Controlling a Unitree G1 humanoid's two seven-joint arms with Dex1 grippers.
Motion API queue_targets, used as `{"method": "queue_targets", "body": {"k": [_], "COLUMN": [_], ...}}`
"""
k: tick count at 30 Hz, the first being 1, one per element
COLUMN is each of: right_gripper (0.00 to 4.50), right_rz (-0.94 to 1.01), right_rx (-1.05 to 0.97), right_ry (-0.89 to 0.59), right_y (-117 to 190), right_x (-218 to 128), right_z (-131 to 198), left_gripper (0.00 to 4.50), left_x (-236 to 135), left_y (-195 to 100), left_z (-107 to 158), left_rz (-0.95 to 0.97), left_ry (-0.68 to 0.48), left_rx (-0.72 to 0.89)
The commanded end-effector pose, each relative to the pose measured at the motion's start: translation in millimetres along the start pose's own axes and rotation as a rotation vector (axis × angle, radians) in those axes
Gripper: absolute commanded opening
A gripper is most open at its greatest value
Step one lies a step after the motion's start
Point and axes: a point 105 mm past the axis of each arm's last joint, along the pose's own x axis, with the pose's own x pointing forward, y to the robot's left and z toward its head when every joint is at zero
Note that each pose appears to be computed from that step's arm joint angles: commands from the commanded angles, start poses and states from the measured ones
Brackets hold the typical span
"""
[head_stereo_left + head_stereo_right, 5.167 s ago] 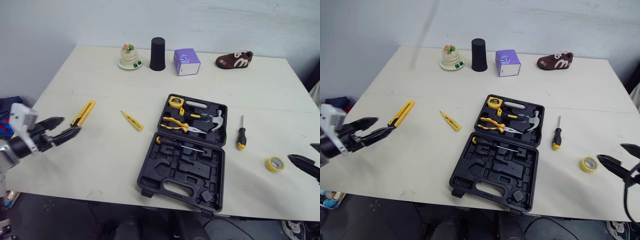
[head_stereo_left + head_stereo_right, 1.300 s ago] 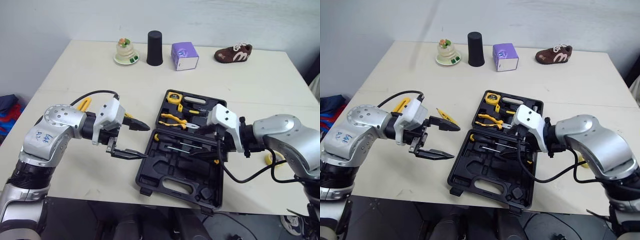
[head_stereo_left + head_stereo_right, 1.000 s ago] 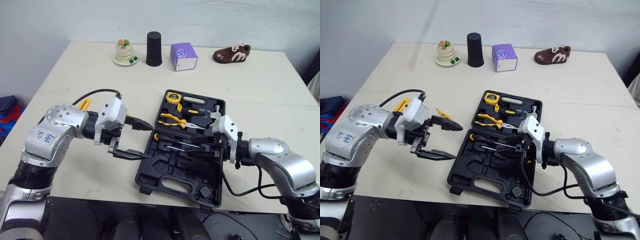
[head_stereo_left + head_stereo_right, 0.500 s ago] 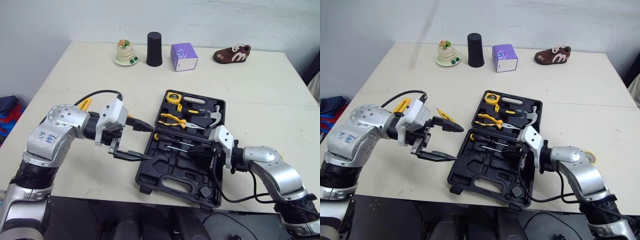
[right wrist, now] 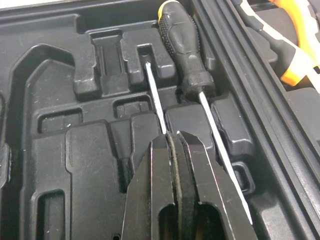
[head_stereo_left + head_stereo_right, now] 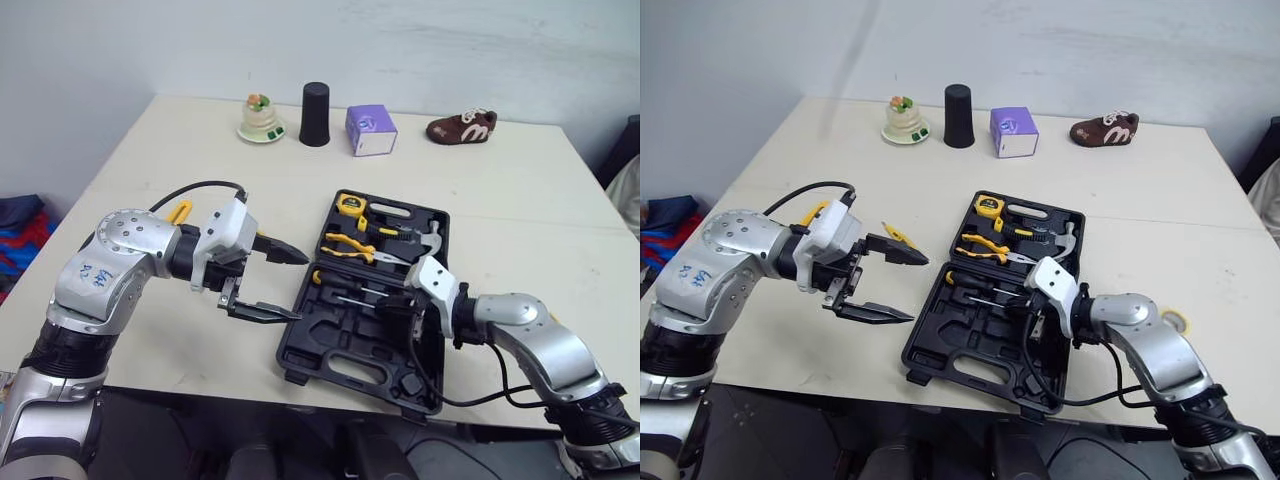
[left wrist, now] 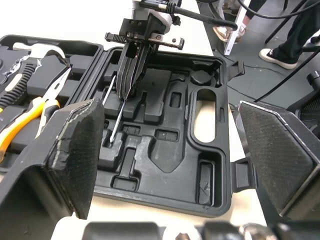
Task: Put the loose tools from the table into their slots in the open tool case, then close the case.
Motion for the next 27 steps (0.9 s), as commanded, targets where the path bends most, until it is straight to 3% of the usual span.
{"method": "queue_targets", "body": {"k": [1, 4, 7, 11, 14, 21, 27], "right_gripper": [0.01, 0.01, 0.95, 2.96, 4.48, 4.48, 4.48], "right_rz": [-0.071, -0.162, -0.269, -0.428, -0.552, -0.743, -0.862], "right_rx": [0.009, 0.043, 0.097, 0.167, 0.215, 0.314, 0.346], "right_ry": [-0.144, -0.204, -0.199, -0.137, -0.021, 0.12, 0.109], "right_y": [-1.3, -8.2, -18.5, -30.7, -36.7, -39.3, -47.7], "right_x": [-16.3, -48.8, -93.4, -165.5, -218.5, -292.5, -325.9], "right_z": [22.3, 32.3, 25.2, 5.0, -23.3, -78.8, -96.5], "left_gripper": [4.5, 4.5, 4.5, 4.5, 4.5, 4.5, 4.5], "left_x": [-7.4, -21.5, -51.3, -108.0, -169.8, -273.1, -281.9], "left_y": [6.7, 9.2, 5.4, -11.6, -18.8, -33.5, -36.0], "left_z": [-9.1, -20.9, -40.6, -77.0, -111.6, -135.8, -146.8], "left_rz": [0.102, 0.231, 0.384, 0.635, 0.927, 1.366, 1.388], "left_ry": [-0.024, -0.063, -0.098, -0.076, 0.022, 0.077, 0.109], "left_rx": [-0.041, -0.122, -0.257, -0.42, -0.462, -0.519, -0.514]}}
